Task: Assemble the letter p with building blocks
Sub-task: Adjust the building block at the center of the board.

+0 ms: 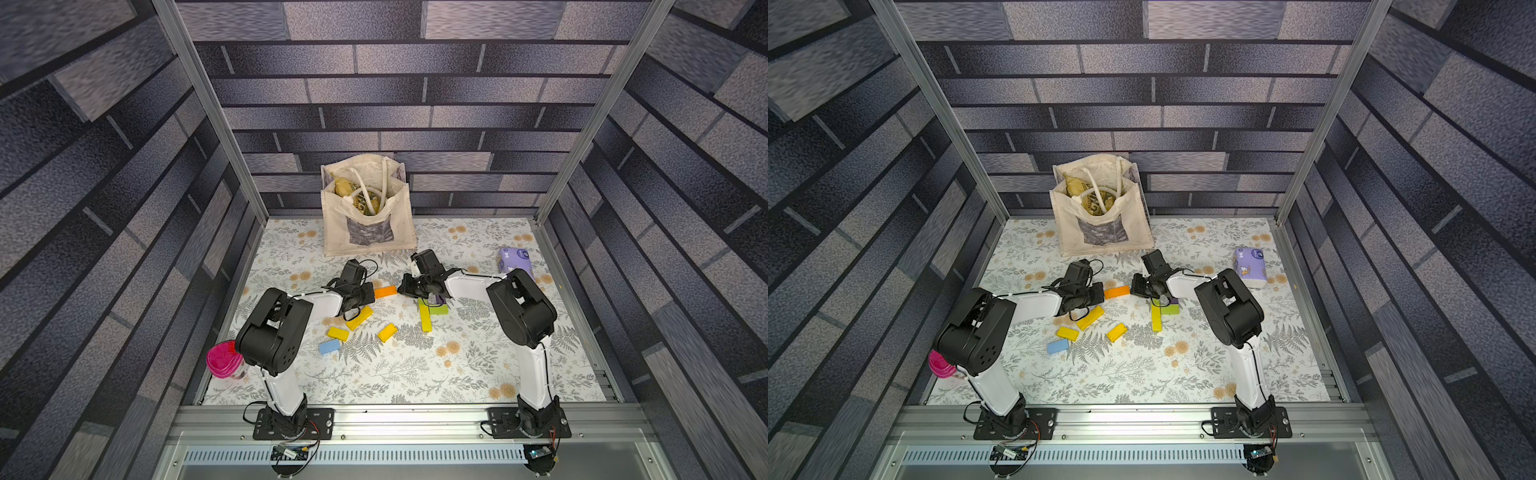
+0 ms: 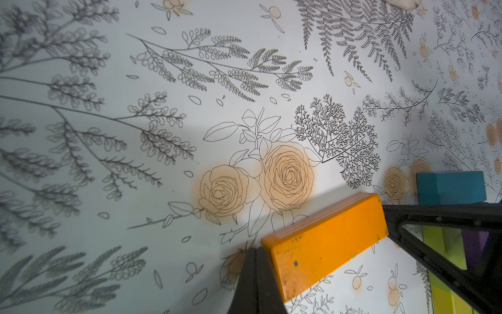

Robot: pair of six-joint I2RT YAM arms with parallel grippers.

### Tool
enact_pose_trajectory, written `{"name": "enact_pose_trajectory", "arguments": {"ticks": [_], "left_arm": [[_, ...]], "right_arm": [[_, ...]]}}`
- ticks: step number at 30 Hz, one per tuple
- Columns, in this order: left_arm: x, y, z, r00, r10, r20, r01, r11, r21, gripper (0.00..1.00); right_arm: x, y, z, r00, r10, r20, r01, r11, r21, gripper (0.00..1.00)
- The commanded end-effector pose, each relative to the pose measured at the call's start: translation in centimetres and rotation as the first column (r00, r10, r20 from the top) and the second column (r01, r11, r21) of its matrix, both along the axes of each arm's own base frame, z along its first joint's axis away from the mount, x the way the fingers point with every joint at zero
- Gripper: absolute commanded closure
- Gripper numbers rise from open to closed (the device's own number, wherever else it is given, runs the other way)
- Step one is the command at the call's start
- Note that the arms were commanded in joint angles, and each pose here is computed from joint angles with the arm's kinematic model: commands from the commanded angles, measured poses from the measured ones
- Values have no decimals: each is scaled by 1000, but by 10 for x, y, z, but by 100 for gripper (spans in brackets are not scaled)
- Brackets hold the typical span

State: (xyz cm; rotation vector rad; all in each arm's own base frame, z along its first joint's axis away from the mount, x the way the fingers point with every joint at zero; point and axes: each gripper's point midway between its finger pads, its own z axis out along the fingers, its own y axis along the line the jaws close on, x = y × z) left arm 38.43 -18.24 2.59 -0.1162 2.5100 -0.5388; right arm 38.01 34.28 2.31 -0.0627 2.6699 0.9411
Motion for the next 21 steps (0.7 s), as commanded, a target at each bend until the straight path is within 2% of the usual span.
{"name": "enact_pose_trajectory", "arguments": {"ticks": [1,13,20,21], "left_arm": [[-7,-1,-18,997,-33,-64,34,999,7,100],[-7,1,-18,998,-22,-64,22,1000,-3,100],[-5,15,-5,999,16,-32,-16,1000,12,100],[-4,20,-2,999,28,-20,-28,999,15,100]], "right_arm": [[-22,-8,-15,996,4,-88,-9,998,-57,100],[-30,-10,-18,995,13,-101,-20,998,-66,100],[-28,-23,-12,998,-10,-65,2,991,-131,100],[-25,-25,4,999,-15,-29,12,991,-130,100]]}}
